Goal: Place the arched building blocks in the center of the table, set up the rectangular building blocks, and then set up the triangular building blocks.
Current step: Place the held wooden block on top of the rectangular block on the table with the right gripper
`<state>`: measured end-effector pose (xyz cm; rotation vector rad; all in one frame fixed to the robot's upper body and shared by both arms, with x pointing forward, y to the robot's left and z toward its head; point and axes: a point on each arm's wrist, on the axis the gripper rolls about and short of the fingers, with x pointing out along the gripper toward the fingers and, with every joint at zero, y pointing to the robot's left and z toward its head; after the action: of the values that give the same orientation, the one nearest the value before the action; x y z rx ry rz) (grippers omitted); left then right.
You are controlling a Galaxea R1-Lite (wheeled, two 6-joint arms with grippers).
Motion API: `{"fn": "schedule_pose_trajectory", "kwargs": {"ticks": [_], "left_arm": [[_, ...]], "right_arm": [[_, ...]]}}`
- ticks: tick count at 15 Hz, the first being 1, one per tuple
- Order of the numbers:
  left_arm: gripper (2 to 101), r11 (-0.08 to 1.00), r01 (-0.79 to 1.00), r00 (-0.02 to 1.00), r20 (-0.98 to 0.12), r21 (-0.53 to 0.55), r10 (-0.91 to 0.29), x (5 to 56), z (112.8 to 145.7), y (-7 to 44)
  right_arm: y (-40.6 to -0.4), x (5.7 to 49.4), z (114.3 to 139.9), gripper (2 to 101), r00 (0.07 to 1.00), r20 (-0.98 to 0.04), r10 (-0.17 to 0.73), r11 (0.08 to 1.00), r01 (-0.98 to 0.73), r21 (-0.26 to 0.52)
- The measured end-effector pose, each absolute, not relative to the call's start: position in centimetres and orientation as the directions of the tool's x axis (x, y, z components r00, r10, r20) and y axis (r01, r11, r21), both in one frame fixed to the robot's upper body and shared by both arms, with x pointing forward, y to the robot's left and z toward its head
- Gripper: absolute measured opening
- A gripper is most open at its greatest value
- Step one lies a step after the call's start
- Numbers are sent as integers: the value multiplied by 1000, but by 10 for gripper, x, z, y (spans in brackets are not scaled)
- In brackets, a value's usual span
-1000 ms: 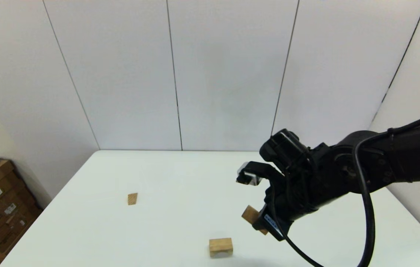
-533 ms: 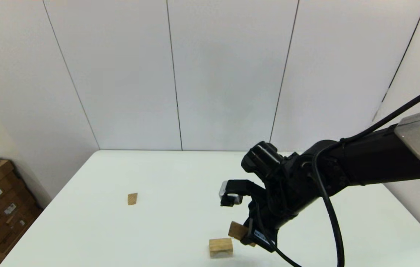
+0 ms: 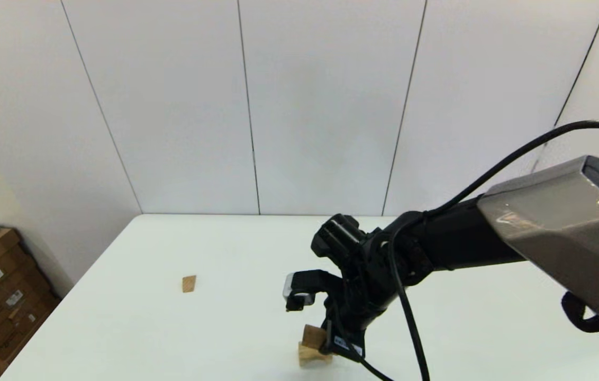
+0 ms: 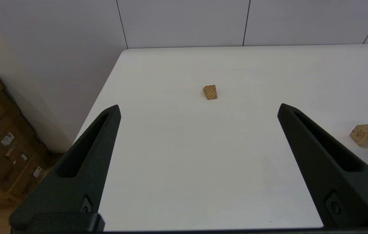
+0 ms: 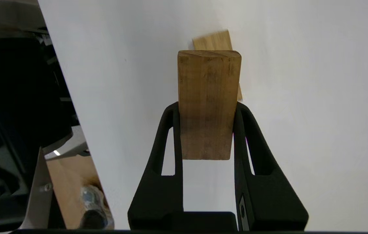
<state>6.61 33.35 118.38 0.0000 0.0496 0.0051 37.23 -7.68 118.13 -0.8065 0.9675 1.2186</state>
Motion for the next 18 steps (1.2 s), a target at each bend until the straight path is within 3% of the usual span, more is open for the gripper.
{"fn": "schedule_pose_trajectory", "kwargs": {"ticks": [4,18], "left_arm": [[978,1000,-4,999,-50,0,4,66,1184,333],[978,1000,-5,999,-50,0,5,66,1184,334]], "right_arm": [[-66,371,1171,244,-4,-948,318,153,-987,56],[-58,390,1151,244,-11,-949,314,11,-1000,15]]}}
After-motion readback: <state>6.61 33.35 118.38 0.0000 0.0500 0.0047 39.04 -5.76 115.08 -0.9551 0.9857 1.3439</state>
